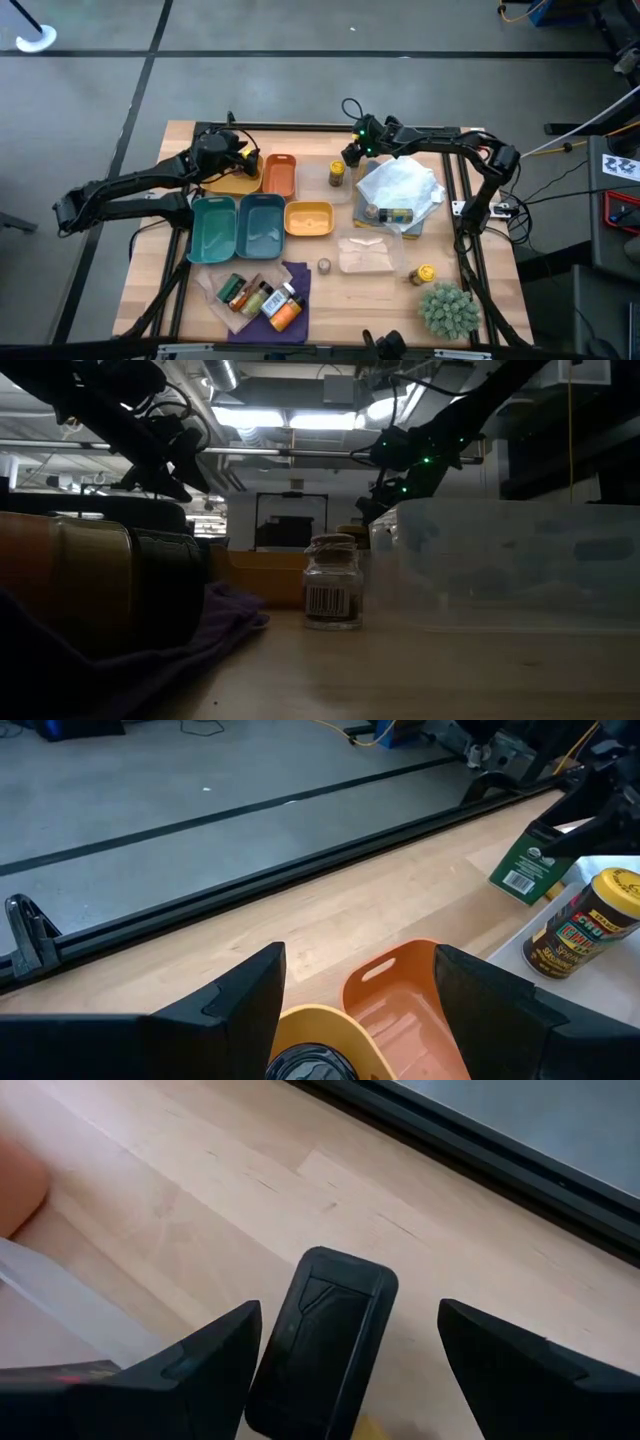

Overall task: Sort spices by type
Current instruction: Put the top green spice can into the orange bin

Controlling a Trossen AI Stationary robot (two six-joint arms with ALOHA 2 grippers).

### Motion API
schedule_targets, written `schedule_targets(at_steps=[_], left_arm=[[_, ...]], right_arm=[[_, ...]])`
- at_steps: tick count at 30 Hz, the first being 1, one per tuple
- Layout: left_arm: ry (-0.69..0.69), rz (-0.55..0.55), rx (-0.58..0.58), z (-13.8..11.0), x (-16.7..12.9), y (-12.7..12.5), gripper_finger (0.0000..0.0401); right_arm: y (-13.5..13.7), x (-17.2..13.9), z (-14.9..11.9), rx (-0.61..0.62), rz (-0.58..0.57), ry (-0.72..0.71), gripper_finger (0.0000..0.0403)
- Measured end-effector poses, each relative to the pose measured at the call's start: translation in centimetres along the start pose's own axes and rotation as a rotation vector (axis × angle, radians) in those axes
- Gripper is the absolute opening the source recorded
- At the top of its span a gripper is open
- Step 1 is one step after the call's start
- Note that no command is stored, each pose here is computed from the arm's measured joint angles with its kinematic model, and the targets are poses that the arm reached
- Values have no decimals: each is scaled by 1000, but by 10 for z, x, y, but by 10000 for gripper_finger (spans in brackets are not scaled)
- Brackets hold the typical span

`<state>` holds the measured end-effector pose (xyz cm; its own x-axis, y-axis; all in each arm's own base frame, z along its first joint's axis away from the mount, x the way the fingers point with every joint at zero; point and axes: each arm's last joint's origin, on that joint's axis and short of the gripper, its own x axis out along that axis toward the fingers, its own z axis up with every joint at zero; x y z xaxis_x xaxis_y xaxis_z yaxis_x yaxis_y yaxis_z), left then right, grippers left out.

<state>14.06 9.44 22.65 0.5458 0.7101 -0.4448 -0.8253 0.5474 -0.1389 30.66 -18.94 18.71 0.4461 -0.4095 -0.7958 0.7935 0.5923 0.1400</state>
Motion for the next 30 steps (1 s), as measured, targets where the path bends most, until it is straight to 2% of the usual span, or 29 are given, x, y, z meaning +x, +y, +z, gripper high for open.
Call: schedule_targets(at_steps=[7, 10, 18, 26, 30], left_arm=[[2, 1, 0, 0, 0, 0, 239], [2, 1, 0, 0, 0, 0, 239], [3, 1, 0, 0, 0, 0, 239], [3, 1, 0, 0, 0, 0, 239], [3, 1, 0, 0, 0, 0, 239]], right_arm=[[-1, 4, -3, -3, -7, 20, 288], [-1, 4, -2, -3, -7, 18, 254], [0, 4, -2, -11, -7, 18, 131], [0, 0, 0, -29, -3, 13, 131], [3, -12, 12, -43, 4, -11, 135]])
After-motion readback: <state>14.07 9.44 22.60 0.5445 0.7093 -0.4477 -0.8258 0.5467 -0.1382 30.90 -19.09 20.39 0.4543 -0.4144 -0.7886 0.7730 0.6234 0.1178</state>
